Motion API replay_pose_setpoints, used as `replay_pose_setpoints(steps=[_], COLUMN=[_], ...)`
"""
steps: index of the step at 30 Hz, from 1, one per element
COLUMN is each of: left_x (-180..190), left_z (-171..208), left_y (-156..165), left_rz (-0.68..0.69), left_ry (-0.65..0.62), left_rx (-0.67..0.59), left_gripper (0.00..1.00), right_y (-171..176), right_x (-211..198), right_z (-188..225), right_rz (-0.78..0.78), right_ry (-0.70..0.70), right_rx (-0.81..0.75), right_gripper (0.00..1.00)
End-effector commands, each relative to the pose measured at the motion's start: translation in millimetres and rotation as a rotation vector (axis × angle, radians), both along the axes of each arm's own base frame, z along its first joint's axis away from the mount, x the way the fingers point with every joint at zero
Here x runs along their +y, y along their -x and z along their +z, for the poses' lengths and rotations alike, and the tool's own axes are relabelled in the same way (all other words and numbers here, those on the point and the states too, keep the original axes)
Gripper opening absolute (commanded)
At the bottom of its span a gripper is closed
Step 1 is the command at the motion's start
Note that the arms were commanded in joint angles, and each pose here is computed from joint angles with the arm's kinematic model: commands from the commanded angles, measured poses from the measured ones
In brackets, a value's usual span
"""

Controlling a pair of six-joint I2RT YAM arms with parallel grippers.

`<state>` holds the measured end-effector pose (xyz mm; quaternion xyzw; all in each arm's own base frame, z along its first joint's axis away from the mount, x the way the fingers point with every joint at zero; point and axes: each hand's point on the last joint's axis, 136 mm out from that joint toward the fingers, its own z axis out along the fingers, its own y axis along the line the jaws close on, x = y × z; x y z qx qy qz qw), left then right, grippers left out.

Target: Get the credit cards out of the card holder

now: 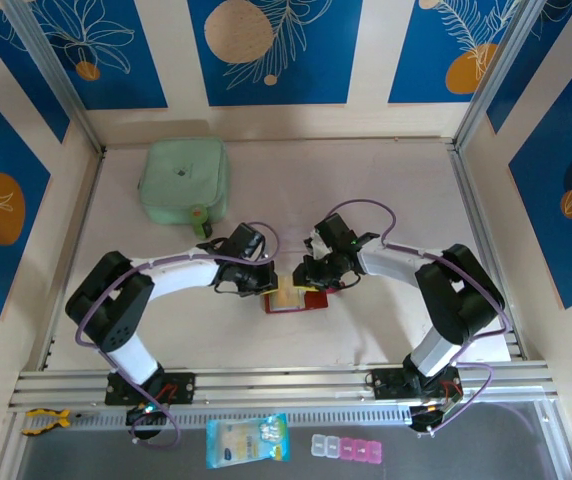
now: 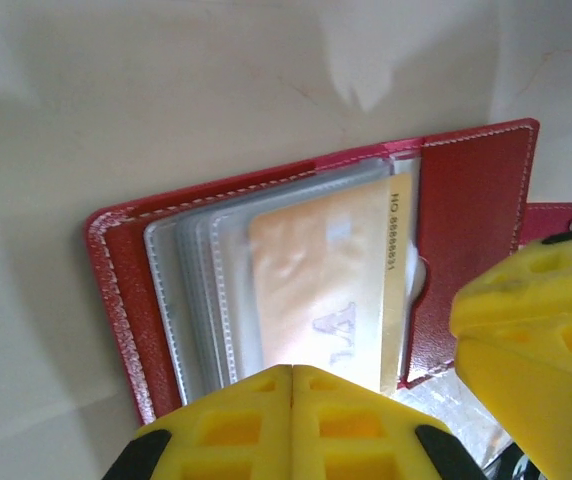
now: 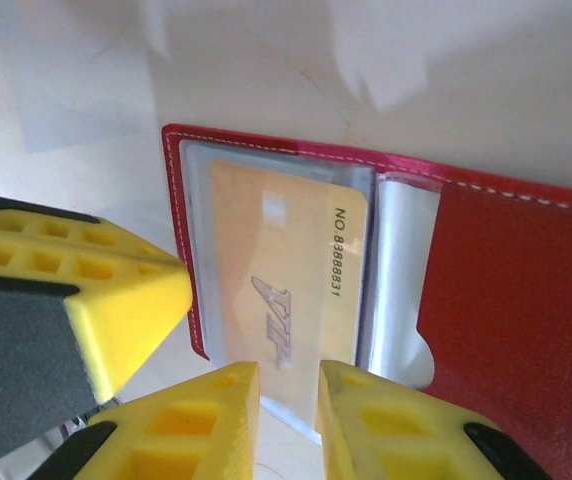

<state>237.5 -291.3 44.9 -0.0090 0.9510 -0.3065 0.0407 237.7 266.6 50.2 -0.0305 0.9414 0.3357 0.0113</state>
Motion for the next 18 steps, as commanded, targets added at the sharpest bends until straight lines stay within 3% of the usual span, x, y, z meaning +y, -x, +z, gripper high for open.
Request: replay_pose_setpoints(steps=[1,18], left_x=[-6.0,18.4], left_z=[9.3,-25.7], left_y=[5.8,17.7], left_rz=[-0.029,-0.034], left_ry=[0.020,-0.112], left_rx=[-0.001,0.038], left_gripper=[0.02,0.01], right_y=[2.2,3.3], right_x=[3.8,9.1], right_z=[3.5,-11.2], right_rz=[0.013,0.031], right_ry=[-0.042,-0.058], right_rx=[0.009,0.056], right_gripper=[0.23,0.23])
